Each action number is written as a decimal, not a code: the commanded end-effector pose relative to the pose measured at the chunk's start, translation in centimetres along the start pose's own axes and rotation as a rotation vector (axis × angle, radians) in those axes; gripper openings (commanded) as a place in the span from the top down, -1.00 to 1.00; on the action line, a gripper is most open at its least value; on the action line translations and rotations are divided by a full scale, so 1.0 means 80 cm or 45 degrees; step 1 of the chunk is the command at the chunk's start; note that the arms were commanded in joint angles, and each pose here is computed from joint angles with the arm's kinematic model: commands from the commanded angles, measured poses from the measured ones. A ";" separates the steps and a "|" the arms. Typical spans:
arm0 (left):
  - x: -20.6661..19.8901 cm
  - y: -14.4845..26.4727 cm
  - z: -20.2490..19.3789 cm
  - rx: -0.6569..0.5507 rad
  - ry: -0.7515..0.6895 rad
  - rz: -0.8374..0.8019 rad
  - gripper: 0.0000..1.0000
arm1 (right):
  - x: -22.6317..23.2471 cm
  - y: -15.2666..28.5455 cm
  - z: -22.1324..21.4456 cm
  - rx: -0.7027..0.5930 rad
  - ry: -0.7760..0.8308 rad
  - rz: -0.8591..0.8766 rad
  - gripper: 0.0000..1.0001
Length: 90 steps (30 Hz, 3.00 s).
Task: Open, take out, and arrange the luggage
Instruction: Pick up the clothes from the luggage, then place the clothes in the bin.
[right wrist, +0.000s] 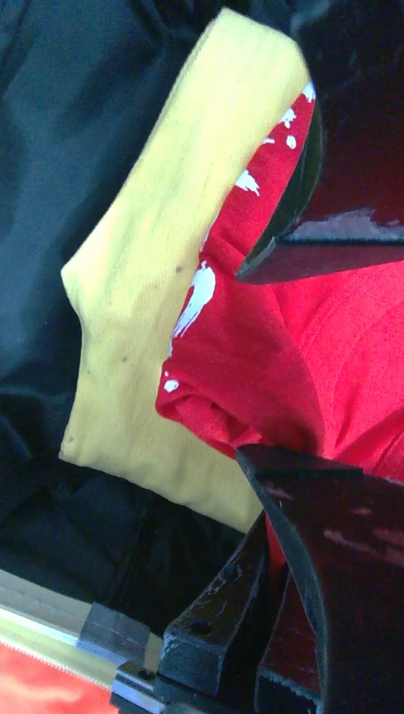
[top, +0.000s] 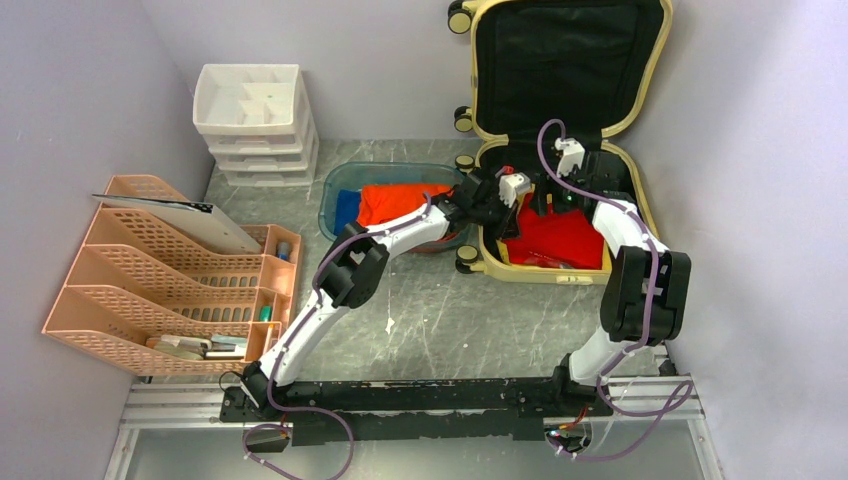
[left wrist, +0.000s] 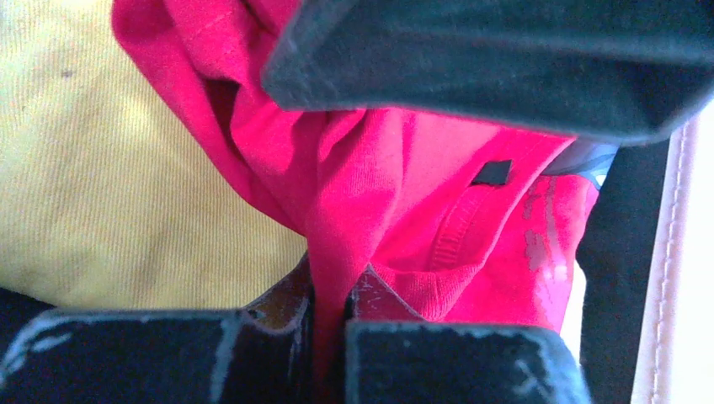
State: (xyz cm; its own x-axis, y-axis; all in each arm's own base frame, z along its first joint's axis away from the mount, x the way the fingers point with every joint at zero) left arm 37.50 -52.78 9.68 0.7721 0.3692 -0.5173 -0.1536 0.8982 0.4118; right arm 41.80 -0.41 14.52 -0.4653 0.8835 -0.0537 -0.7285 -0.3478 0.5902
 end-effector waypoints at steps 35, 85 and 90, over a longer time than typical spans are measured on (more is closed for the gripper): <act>-0.032 0.195 0.204 -0.485 0.087 0.535 0.90 | -0.065 0.096 0.074 -0.164 -0.057 -0.238 -1.00; 0.181 0.402 0.006 -0.171 0.487 1.153 0.25 | -0.050 0.097 0.069 -0.179 -0.025 -0.187 -1.00; 0.172 0.419 0.021 -0.212 0.468 1.162 -0.74 | -0.035 0.095 0.080 -0.190 0.061 -0.101 -1.00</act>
State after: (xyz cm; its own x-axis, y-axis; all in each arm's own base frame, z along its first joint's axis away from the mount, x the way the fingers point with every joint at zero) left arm 43.73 -18.70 14.75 0.0905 0.9612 -0.2606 -0.6468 0.2557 0.7185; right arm 40.70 -4.82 21.65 -0.3458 0.9354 -0.0736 -0.8167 -0.2615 0.5145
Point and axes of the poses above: each gripper's point midway between its finger pads, its own y axis back along the fingers, its own x axis along the line the jaws close on, z = x × y, the point moved 3 cm from there along y, back along the fingers, and after that the axes turned 11 degrees about y, right-handed, at the moved point
